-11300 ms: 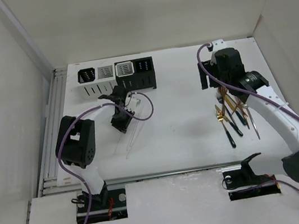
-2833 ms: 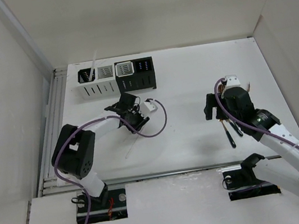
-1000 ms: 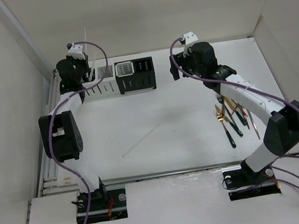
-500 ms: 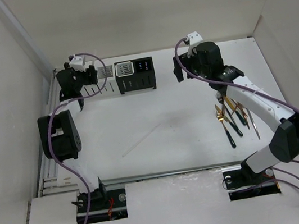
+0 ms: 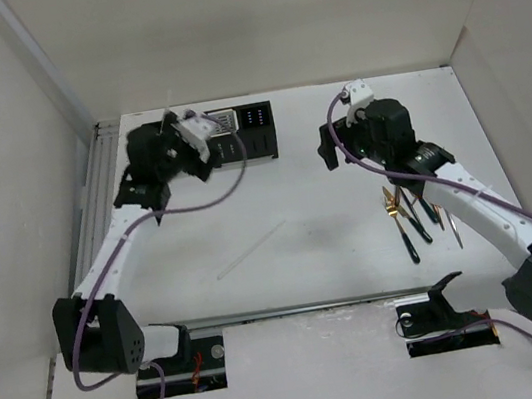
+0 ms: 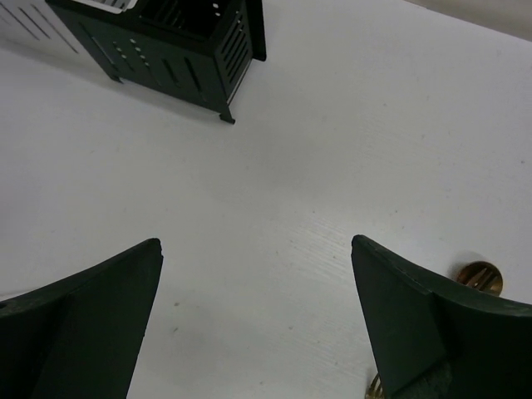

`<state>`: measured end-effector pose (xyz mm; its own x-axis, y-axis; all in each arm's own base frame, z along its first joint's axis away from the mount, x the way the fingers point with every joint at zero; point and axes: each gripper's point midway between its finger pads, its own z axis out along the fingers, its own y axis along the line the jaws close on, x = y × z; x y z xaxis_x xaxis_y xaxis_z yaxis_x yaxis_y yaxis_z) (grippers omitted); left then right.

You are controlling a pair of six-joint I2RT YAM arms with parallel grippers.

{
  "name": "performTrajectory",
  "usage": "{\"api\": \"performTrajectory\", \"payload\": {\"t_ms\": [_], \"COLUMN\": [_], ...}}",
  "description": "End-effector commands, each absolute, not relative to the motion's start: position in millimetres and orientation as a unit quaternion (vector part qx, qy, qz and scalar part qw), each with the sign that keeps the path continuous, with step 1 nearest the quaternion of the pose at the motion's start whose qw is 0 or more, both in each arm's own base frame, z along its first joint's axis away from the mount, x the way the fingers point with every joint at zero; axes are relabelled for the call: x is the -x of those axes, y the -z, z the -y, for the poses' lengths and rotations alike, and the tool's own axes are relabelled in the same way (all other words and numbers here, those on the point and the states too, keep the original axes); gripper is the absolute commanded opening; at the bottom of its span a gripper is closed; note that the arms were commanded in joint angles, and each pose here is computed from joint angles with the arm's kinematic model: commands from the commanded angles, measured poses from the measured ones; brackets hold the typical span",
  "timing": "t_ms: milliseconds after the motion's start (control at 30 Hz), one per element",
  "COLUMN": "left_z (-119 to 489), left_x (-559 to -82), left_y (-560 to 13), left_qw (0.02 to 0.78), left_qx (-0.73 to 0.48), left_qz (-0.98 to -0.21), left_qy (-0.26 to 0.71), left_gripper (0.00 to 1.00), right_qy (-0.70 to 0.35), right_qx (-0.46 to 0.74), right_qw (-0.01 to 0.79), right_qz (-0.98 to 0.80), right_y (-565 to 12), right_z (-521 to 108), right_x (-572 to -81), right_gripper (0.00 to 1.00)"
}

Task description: Sort the eating utensils into containers

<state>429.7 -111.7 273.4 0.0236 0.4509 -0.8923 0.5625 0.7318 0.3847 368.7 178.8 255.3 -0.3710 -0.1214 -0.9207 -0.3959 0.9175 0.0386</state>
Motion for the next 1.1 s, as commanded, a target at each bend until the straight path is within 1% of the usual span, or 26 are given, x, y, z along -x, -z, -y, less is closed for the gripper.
{"api": "performTrajectory", "payload": {"t_ms": [0,33,67,100,167,267,300,367,400,433,500,533,667,767,800,833,933,967,1033,1067], "left_z": [155,175,170,182,186,186,185,186,184,185,191,190,189,178,170,169,167,169,167,166], "left_x": [-334,-309,-305,-291,-274,-261,-263,-252,-253,-246,-250,-248,-249,-253,-250,-252,-250,-248,-248,-249], "left_y": [-162,-147,-138,-129,-113,-93,-92,-73,-65,-52,-49,-43,-31,-13,-5,-1,6,6,9,9], "left_qw": [0.431,0.396,0.383,0.365,0.338,0.300,0.301,0.260,0.247,0.213,0.198,0.188,0.189,0.180,0.167,0.165,0.152,0.152,0.146,0.147], "left_qx": [-0.478,-0.507,-0.499,-0.511,-0.524,-0.537,-0.540,-0.550,-0.550,-0.543,-0.529,-0.522,-0.529,-0.532,-0.527,-0.530,-0.531,-0.534,-0.529,-0.528], "left_qz": [-0.754,-0.752,-0.765,-0.763,-0.766,-0.774,-0.773,-0.780,-0.786,-0.799,-0.810,-0.817,-0.818,-0.823,-0.830,-0.829,-0.831,-0.829,-0.834,-0.834], "left_qy": [0.128,0.145,0.143,0.150,0.159,0.150,0.143,0.145,0.139,0.145,0.155,0.157,0.127,0.087,0.075,0.068,0.068,0.068,0.063,0.059], "left_gripper": [0.86,0.86,0.87,0.87,0.89,0.92,0.92,0.92,0.89,0.86,0.81,0.79,0.79,0.76,0.76,0.72,0.65,0.57,0.43,0.32], "right_qy": [-0.158,-0.159,-0.154,-0.152,-0.147,-0.145,-0.141,-0.141,-0.135,-0.141,-0.129,-0.129,-0.121,-0.124,-0.121,-0.121,-0.120,-0.115,-0.116,-0.114], "right_qx": [0.155,0.153,0.151,0.151,0.146,0.141,0.134,0.126,0.124,0.119,0.112,0.108,0.082,0.080,0.077,0.077,0.071,0.069,0.060,0.056], "right_qw": [0.556,0.548,0.545,0.541,0.526,0.529,0.528,0.533,0.528,0.537,0.535,0.547,0.563,0.572,0.573,0.573,0.574,0.572,0.577,0.583], "right_qz": [-0.801,-0.807,-0.811,-0.813,-0.825,-0.824,-0.826,-0.825,-0.829,-0.823,-0.827,-0.820,-0.813,-0.807,-0.807,-0.807,-0.807,-0.809,-0.806,-0.802], "right_y": [-272,-266,-262,-259,-247,-247,-245,-245,-239,-245,-236,-242,-242,-248,-248,-249,-250,-246,-250,-253], "right_z": [-182,-180,-176,-174,-168,-160,-157,-153,-149,-147,-138,-133,-118,-117,-115,-114,-112,-109,-106,-104], "right_x": [-348,-338,-335,-331,-322,-308,-305,-300,-296,-292,-285,-280,-268,-265,-266,-264,-262,-260,-259,-258], "right_gripper": [1.00,1.00,1.00,1.00,1.00,1.00,1.00,1.00,1.00,1.00,1.00,1.00,1.00,1.00,1.00,1.00,1.00,1.00,1.00,1.00]}}
